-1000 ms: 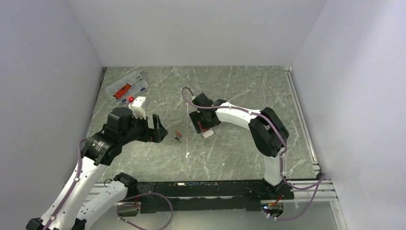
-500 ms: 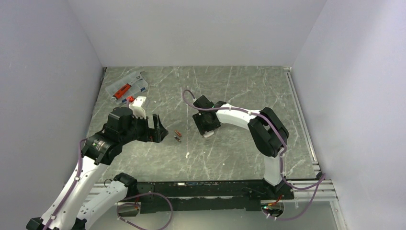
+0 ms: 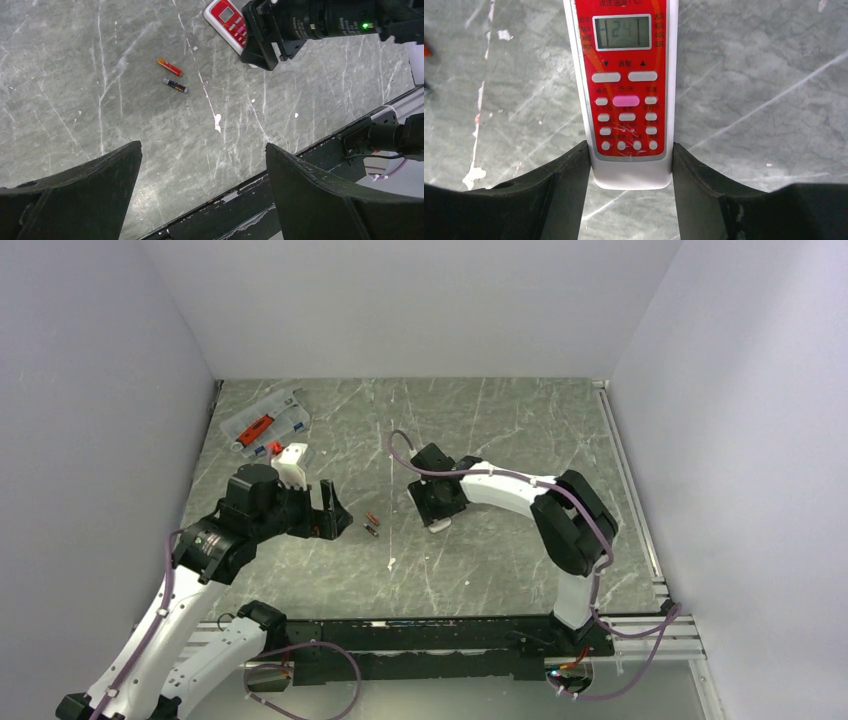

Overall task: Load the batteries into the remote control
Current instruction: Pick up the remote control from the center of the board.

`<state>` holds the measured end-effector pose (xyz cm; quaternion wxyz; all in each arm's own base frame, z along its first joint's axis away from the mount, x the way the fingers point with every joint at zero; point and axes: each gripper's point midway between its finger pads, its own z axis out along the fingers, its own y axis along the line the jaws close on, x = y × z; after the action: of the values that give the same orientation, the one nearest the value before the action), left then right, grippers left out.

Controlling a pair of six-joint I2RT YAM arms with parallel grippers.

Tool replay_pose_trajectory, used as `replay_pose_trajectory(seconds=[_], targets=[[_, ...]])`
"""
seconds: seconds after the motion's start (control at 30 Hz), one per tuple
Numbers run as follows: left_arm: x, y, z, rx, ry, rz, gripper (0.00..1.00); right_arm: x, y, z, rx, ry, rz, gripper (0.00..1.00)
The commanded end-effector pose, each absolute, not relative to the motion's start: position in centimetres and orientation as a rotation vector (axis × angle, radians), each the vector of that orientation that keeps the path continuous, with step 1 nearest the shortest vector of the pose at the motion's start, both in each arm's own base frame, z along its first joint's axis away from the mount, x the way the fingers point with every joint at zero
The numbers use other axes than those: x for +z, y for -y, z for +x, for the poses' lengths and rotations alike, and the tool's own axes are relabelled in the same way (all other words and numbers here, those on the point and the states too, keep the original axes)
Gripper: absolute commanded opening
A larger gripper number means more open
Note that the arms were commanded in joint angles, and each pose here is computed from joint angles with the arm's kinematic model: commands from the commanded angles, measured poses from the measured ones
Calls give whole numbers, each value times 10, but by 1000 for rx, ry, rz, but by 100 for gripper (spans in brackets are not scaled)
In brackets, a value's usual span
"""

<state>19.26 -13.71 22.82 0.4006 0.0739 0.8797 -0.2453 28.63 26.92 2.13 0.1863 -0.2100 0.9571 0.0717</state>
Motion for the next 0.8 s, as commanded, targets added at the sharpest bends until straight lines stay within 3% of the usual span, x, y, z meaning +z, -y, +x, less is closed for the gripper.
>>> replay_pose_trajectory(seconds=[0.0, 0.5, 0.77], targets=[[237, 141, 196, -648, -2176, 213, 99, 58, -273, 285, 294, -2623, -568, 15], [245, 170, 189, -805, -2173, 409, 99, 97, -256, 233, 485, -2573, -683, 12], [252, 193, 184, -919, -2179, 599, 96, 123, -262, 194, 727, -2544, -772, 12]])
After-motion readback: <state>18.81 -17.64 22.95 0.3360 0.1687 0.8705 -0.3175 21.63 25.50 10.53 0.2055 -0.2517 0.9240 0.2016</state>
